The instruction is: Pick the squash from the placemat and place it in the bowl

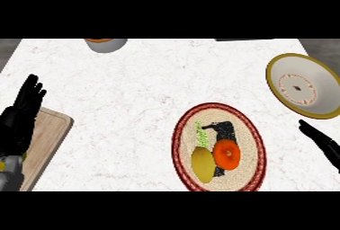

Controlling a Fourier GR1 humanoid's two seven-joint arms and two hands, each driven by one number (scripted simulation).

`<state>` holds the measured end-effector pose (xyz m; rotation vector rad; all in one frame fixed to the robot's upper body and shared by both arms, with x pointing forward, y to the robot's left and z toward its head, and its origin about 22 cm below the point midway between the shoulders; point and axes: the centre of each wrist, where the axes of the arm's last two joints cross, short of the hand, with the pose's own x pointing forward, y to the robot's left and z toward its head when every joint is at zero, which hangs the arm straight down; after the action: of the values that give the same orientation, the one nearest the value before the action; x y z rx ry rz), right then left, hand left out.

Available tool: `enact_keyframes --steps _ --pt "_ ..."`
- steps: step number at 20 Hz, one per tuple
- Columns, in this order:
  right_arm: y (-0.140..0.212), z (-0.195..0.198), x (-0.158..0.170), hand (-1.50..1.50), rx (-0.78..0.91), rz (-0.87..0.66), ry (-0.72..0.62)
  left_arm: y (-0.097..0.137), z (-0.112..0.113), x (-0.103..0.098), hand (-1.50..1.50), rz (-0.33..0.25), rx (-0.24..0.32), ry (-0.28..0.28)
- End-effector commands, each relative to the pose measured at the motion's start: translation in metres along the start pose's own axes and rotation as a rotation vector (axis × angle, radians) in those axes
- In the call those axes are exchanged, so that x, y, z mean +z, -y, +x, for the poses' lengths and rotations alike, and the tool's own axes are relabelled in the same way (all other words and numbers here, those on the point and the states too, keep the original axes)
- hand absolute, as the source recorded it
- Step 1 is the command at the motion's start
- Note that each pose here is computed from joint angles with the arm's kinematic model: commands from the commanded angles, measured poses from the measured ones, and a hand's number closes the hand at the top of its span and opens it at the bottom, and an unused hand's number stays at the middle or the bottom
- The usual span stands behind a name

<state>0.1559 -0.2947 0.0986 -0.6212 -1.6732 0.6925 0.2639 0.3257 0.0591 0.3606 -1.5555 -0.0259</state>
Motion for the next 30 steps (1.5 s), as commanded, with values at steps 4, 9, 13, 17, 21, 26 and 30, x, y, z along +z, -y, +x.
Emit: enact_keyframes --steps 4,9,13,17,21,26,30 --pt "0.033 0.053 0.001 -1.5 0.075 -0.018 -0.06 0.007 0.0 -0.002 0.0 -0.043 -0.004 0.02" --pt "0.043 0.073 -0.029 -1.5 0.144 0.055 -0.095 0.026 0.011 -0.013 0.0 -0.056 0.003 0.012" --pt "0.053 0.075 -0.039 -1.5 0.315 0.262 -0.18 0.034 0.005 -0.008 0.0 -0.074 -0.02 0.032" --pt "0.059 0.077 -0.076 -1.5 0.342 0.355 -0.24 0.042 0.007 -0.014 0.0 -0.097 0.013 0.038" --pt "0.025 0.072 -0.087 -1.5 0.356 0.511 -0.263 0.033 0.014 -0.019 0.0 -0.082 -0.01 0.037" --pt "0.001 0.074 -0.107 -1.5 0.376 0.649 -0.299 0.02 -0.001 -0.012 0.0 -0.055 -0.014 0.021" --pt "-0.022 0.07 -0.109 -1.5 0.435 0.752 -0.358 0.003 0.014 -0.024 0.0 -0.038 0.004 0.023"
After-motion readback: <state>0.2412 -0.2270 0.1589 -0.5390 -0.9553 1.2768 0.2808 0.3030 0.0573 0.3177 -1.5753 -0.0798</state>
